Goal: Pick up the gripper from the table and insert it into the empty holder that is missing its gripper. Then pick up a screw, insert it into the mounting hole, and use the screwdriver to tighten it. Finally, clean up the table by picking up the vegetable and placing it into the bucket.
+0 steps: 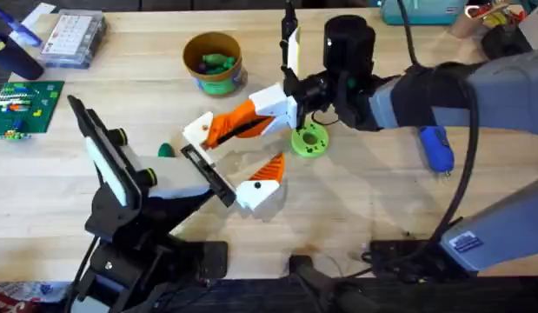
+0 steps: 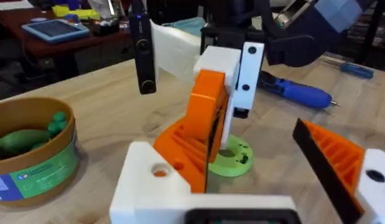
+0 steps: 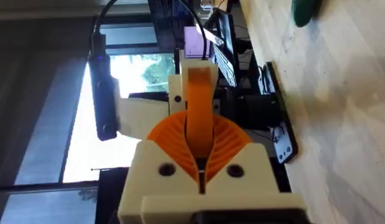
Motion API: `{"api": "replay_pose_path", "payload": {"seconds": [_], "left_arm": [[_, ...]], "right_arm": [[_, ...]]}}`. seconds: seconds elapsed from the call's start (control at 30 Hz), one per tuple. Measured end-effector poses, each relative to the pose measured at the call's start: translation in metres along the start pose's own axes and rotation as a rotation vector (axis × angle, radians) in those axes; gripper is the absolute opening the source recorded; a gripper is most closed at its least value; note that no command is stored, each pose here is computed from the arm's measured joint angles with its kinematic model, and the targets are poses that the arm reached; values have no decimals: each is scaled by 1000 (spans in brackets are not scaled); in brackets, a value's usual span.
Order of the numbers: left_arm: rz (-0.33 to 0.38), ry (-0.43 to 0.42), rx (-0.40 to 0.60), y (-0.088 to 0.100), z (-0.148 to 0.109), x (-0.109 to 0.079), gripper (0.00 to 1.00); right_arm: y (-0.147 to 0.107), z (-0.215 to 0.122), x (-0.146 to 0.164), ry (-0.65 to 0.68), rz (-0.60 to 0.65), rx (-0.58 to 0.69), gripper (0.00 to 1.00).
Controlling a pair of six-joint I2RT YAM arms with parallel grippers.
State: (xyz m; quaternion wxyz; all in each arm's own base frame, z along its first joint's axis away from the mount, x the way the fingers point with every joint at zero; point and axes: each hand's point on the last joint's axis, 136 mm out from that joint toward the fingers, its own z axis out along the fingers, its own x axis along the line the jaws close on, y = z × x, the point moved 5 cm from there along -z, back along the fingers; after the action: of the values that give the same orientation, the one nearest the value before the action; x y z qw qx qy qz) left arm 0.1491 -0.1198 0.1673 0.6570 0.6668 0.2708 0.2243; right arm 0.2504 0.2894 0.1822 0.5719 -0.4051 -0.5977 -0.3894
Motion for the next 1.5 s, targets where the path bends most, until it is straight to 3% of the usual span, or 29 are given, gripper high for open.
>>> {"api": "replay_pose_path", "payload": {"seconds": [0.37, 1.5], "left_arm": [[-8, 28, 3, -1, 0, 4, 990], [-7, 69, 2, -1, -1, 9, 990]], "right_arm": [[20, 16, -5, 8, -17, 54, 16], [25, 24, -3, -2, -22, 29, 8]]}}
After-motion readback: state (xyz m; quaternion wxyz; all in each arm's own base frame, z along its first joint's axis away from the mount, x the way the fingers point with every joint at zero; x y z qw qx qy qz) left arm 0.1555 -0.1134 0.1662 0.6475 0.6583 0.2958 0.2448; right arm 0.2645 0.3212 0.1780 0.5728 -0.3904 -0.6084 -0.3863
